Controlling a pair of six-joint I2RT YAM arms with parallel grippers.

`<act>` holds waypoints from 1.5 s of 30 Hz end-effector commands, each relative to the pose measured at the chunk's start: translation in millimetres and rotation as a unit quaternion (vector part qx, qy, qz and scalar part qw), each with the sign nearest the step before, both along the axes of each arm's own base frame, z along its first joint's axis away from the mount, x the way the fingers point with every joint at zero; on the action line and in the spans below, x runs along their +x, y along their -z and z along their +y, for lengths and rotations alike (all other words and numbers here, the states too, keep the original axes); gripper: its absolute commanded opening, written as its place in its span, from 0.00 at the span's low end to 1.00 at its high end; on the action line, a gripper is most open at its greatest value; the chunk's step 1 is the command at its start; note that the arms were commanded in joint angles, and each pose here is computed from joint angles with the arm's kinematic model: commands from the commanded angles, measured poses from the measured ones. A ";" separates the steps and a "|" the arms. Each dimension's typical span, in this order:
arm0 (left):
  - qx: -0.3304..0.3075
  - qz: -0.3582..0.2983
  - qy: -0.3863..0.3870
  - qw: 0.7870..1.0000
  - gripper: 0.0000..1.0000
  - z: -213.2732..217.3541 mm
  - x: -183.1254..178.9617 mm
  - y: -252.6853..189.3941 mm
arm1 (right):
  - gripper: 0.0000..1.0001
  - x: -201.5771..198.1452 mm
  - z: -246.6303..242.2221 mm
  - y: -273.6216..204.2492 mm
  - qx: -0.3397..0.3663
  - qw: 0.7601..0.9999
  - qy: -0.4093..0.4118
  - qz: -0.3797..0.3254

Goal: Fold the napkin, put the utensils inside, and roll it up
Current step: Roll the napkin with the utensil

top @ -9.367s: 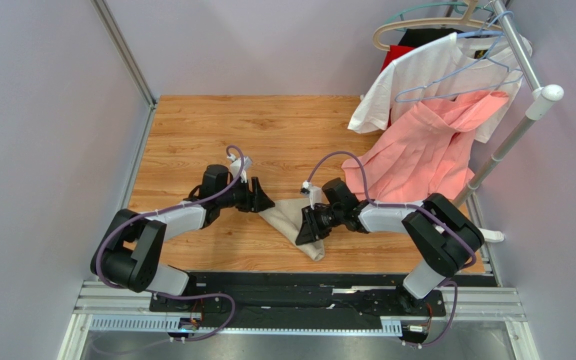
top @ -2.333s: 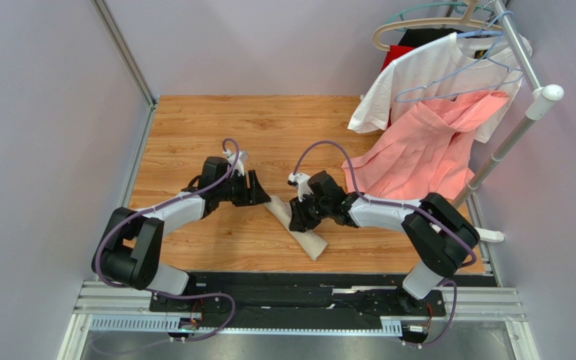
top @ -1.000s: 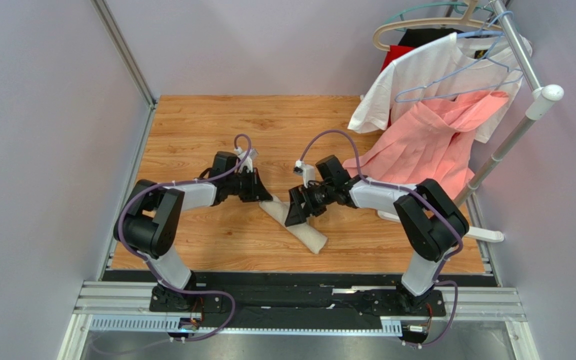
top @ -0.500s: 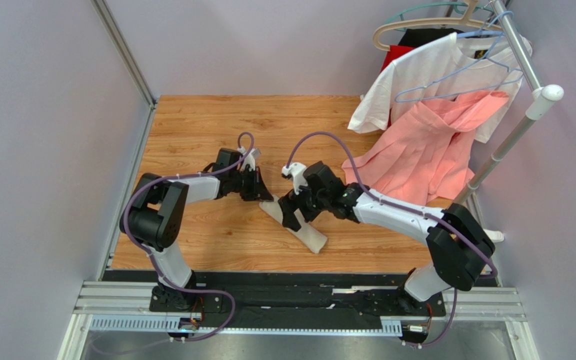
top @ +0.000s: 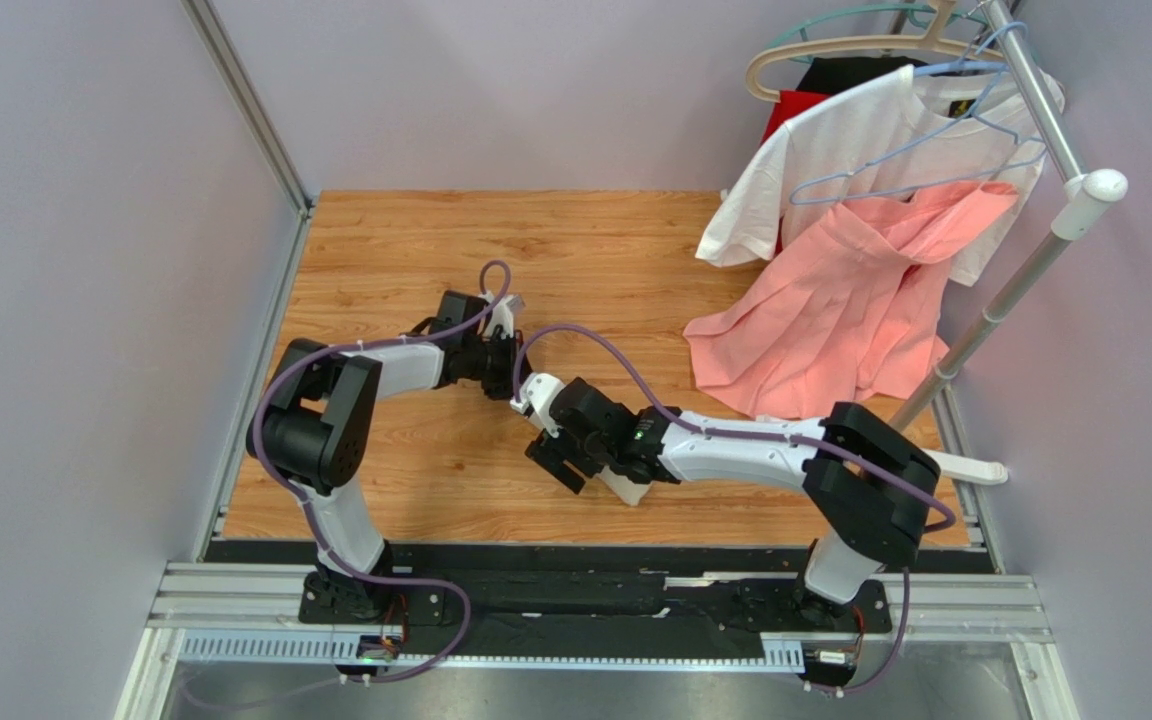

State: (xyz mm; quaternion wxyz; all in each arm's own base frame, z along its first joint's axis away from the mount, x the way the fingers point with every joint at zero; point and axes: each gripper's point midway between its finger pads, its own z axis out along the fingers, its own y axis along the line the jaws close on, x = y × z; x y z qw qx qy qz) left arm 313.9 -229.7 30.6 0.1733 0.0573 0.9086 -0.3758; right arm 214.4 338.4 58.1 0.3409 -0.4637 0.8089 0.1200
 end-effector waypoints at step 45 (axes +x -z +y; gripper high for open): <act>-0.034 -0.140 -0.050 0.988 0.67 21.0 9.3 -58.1 | 0.24 19.6 -6.7 13.0 0.211 0.917 -0.011 0.339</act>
